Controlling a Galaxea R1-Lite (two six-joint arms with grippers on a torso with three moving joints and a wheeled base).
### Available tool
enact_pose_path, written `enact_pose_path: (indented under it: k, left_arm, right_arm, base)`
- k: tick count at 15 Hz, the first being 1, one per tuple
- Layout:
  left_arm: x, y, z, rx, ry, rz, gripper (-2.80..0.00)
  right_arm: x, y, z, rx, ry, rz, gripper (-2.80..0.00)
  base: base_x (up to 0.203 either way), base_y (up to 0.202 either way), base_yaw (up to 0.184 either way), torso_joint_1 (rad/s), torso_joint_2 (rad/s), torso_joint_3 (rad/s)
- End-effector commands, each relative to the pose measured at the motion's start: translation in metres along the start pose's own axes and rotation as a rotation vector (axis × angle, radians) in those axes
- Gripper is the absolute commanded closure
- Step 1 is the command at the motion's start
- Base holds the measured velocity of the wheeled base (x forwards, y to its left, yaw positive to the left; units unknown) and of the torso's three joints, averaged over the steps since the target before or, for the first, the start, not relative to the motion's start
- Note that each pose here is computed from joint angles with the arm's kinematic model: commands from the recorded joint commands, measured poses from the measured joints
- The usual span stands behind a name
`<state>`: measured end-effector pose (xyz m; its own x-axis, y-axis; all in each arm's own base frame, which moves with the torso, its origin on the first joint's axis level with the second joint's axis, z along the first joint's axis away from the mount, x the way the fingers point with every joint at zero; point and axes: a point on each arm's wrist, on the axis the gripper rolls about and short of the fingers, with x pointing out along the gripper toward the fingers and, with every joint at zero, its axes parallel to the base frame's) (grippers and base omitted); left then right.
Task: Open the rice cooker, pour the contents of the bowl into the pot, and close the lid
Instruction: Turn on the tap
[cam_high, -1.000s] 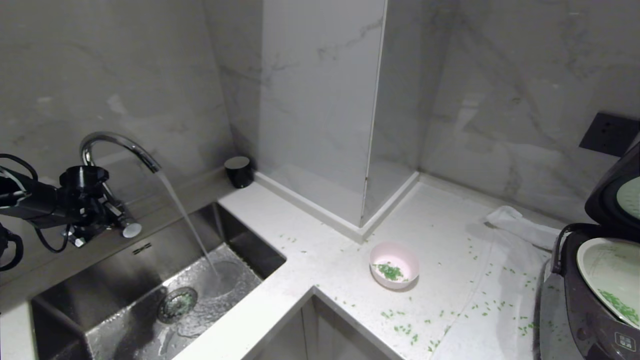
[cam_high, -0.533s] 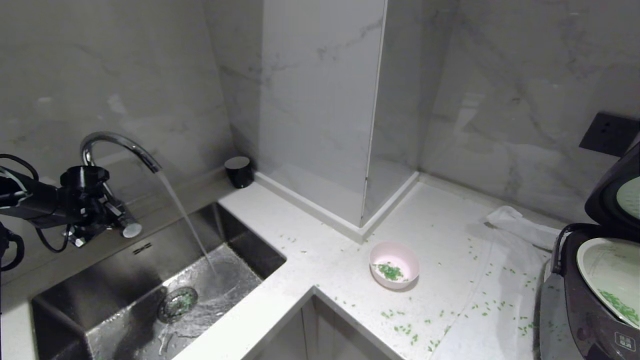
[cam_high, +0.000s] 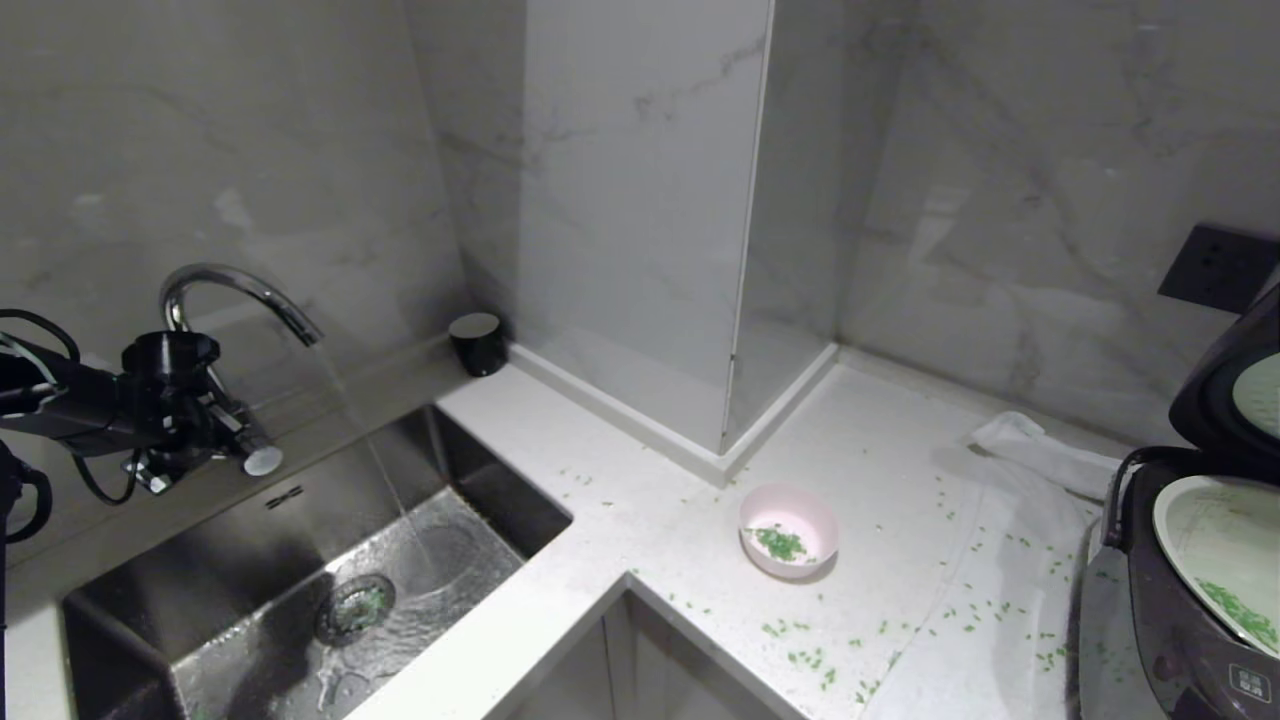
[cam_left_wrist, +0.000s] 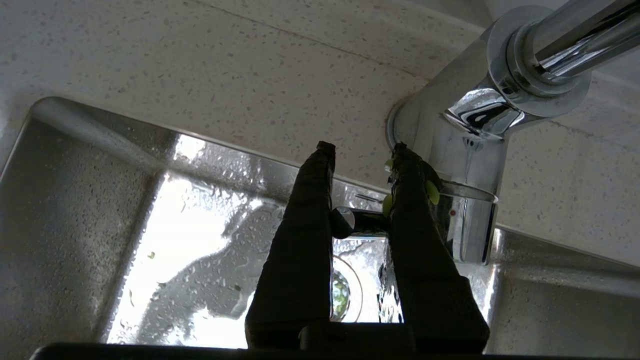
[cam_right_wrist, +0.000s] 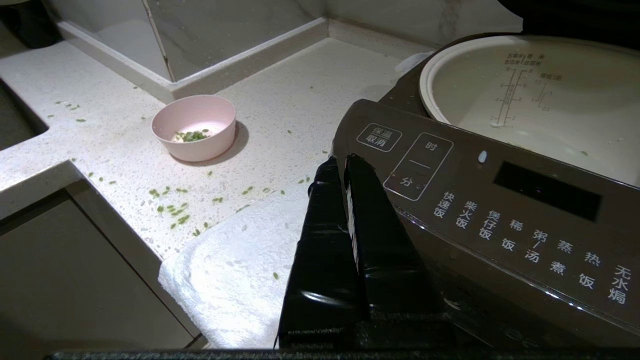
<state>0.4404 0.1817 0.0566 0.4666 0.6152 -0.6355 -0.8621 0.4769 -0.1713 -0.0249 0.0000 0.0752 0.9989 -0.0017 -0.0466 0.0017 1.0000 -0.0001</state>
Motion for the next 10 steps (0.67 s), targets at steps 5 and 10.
enact_pose_path:
  k: [5,10]
  left_arm:
    - [-0.0014,-0.0006,-0.0005,-0.001,0.001,-0.001,0.00]
    - [-0.0020,-0.0009,0.0004,-0.004,-0.002,-0.003,-2.80]
  right_arm:
    - [-0.0001,0.0000,-0.0001,0.000,0.000,0.000,0.00]
    - [-0.0001,0.0000,-0.0001,0.000,0.000,0.000,0.00]
  base:
    - [0.000,0.000,0.000,0.000,0.00,0.000]
    - [0.000,0.000,0.000,0.000,0.00,0.000]
